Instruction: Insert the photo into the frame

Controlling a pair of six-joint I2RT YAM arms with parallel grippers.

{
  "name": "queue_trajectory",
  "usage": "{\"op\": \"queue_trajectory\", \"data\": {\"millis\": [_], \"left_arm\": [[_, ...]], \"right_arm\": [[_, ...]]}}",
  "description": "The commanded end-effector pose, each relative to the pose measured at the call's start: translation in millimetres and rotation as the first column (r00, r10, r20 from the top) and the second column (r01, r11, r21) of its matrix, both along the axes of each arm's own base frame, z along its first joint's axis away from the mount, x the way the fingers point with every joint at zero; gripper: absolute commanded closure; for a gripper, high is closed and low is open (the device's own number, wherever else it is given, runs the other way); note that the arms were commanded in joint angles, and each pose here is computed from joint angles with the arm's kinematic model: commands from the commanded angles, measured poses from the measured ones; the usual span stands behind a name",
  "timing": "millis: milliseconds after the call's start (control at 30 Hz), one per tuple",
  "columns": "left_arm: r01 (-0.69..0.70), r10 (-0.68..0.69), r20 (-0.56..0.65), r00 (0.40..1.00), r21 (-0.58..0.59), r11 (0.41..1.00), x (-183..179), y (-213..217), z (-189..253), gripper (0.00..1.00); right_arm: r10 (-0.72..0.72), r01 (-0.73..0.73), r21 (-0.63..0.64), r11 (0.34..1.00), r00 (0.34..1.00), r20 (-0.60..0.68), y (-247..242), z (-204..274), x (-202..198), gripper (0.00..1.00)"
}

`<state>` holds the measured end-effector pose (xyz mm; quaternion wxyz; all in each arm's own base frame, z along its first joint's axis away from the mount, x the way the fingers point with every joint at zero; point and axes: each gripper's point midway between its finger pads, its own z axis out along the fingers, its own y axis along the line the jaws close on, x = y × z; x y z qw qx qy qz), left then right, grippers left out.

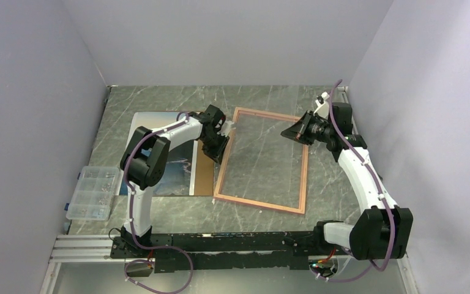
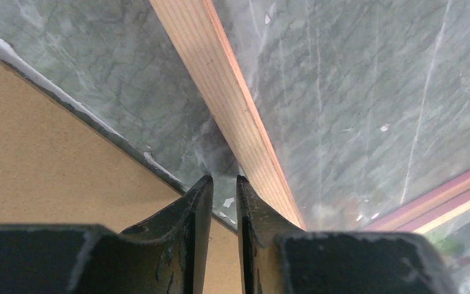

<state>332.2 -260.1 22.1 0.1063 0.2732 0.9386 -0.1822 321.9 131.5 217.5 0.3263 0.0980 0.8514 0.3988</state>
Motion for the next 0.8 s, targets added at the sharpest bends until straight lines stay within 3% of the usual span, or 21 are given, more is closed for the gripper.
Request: {"op": "queue_trajectory", "data": {"millis": [0, 767], "left_arm": [[-0.008, 0.008, -0.005, 1.000, -0.076, 0.997, -5.8, -11.6, 13.9, 0.74], [-0.035, 0.036, 0.005, 0.999, -0.117, 0.992, -4.1, -9.9, 21.6, 0.83]], "right_arm": [[0.013, -0.019, 0.130, 0.991, 0.999, 0.046, 13.6, 23.5, 0.7, 1.00], [-0.036, 0.041, 0.097, 0.994, 0.998, -0.058, 6.9, -20.0, -2.7, 1.00]]}}
